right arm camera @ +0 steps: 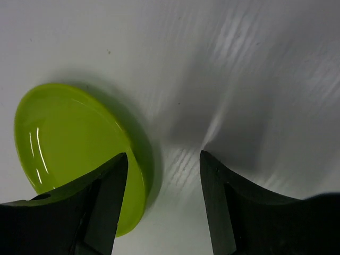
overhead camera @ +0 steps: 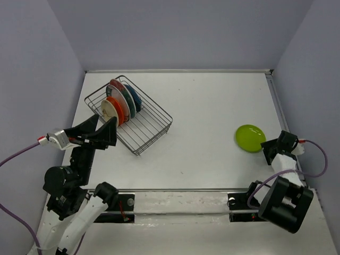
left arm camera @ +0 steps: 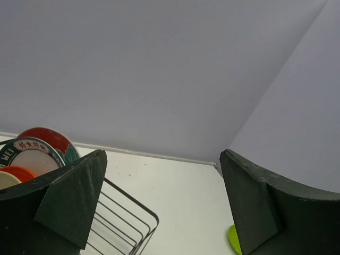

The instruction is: Load the plates into the dish rack

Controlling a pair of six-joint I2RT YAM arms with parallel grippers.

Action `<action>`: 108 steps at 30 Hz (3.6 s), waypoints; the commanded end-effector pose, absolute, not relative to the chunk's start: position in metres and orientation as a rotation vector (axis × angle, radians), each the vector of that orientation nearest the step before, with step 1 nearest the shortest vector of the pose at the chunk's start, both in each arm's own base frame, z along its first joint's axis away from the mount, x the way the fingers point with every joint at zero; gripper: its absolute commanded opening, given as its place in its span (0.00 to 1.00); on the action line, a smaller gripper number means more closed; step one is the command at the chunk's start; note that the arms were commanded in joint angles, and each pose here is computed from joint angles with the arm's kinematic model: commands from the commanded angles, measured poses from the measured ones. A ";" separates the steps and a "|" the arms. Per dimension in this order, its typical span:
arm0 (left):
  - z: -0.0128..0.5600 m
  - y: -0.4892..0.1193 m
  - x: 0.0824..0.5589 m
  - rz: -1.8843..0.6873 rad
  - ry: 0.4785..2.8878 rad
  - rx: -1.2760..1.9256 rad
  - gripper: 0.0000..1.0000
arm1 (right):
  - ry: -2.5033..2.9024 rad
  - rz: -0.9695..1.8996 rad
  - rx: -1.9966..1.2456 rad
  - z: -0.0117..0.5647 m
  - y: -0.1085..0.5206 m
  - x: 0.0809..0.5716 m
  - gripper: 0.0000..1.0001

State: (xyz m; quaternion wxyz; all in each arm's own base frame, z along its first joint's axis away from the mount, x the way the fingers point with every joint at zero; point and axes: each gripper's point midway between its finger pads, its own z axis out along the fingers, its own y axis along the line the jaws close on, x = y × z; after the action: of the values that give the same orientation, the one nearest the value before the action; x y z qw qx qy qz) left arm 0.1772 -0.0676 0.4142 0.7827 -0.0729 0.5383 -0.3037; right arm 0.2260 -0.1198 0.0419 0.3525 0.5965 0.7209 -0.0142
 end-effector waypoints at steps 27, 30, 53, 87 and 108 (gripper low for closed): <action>0.367 -0.122 0.242 -0.629 1.463 -0.034 0.99 | 1.735 0.820 0.353 0.278 0.172 0.343 0.07; 0.347 -0.132 0.259 -0.623 1.554 -0.011 0.99 | 1.741 0.932 0.243 0.287 0.218 0.346 0.07; 0.297 -0.172 0.284 -0.929 1.721 0.128 0.43 | 1.697 1.404 -0.271 0.317 0.342 0.284 0.07; 0.440 -0.044 0.230 -0.426 1.308 -0.288 0.99 | 1.642 1.067 -0.499 0.338 0.479 0.327 0.07; 0.416 -0.031 0.205 -0.432 1.165 -0.309 0.99 | 1.457 0.465 -0.308 0.256 0.613 0.401 0.07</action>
State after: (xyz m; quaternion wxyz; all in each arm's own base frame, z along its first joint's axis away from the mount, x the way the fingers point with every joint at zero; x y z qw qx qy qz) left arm 0.2167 -0.0426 0.3877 0.7736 -0.1282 0.5881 -0.1981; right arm 0.3909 0.6196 0.2098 0.6558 -0.1715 0.7032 0.2146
